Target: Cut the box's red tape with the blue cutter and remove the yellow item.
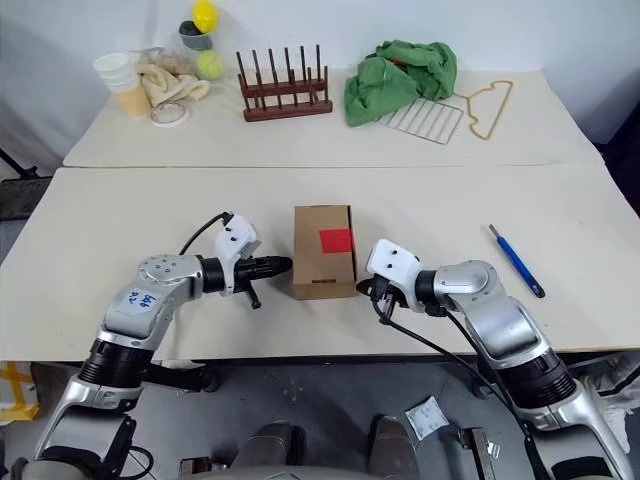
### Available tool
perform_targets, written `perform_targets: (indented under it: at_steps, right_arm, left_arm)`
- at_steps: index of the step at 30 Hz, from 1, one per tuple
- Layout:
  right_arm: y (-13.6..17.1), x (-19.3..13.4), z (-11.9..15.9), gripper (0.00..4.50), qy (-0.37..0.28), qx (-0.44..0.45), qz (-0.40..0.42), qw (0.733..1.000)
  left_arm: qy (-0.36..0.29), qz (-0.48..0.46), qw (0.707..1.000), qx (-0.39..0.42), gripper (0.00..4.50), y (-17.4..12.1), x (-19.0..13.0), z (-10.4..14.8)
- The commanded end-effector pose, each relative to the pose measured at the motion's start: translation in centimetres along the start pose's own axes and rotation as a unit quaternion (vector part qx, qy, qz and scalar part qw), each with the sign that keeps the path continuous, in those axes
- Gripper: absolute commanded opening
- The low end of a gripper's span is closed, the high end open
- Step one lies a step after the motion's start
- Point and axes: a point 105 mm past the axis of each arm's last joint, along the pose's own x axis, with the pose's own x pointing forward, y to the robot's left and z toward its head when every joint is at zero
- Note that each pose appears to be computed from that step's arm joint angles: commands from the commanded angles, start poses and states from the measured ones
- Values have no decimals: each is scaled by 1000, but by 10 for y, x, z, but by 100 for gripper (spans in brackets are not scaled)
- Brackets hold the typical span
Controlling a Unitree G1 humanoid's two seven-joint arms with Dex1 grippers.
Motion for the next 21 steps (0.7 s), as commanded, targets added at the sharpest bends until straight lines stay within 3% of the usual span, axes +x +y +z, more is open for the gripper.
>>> perform_targets:
  at_steps: [1, 6, 9, 13, 16, 20, 21]
  right_arm:
    - [0, -15, 11, 1, -14, -8, 2, 1000]
    - [-8, -42, 18, 1, -28, 74, -5, 997]
    - [-14, -55, 19, 58, -38, 137, -18, 990]
    - [-21, -63, 26, 200, -46, 185, -26, 981]
    - [-32, -61, 39, 303, -60, 254, -30, 965]
    - [-43, -45, 51, 442, -52, 323, -41, 944]
    - [-45, -42, 55, 447, -59, 333, -39, 940]
  left_arm:
    - [-16, 2, 1000, 21, 0, 3, -12, 10]
    - [-15, -40, 998, 43, 0, 7, -38, 25]
    - [-42, -96, 992, 71, 0, 0, -50, 47]
    - [-76, -126, 985, 95, 0, -6, -47, 69]
    - [-106, -122, 982, 101, 0, -6, -28, 86]
    - [-95, -94, 983, 125, 0, -1, 0, 83]
    - [-93, -90, 983, 127, 0, -1, 3, 81]
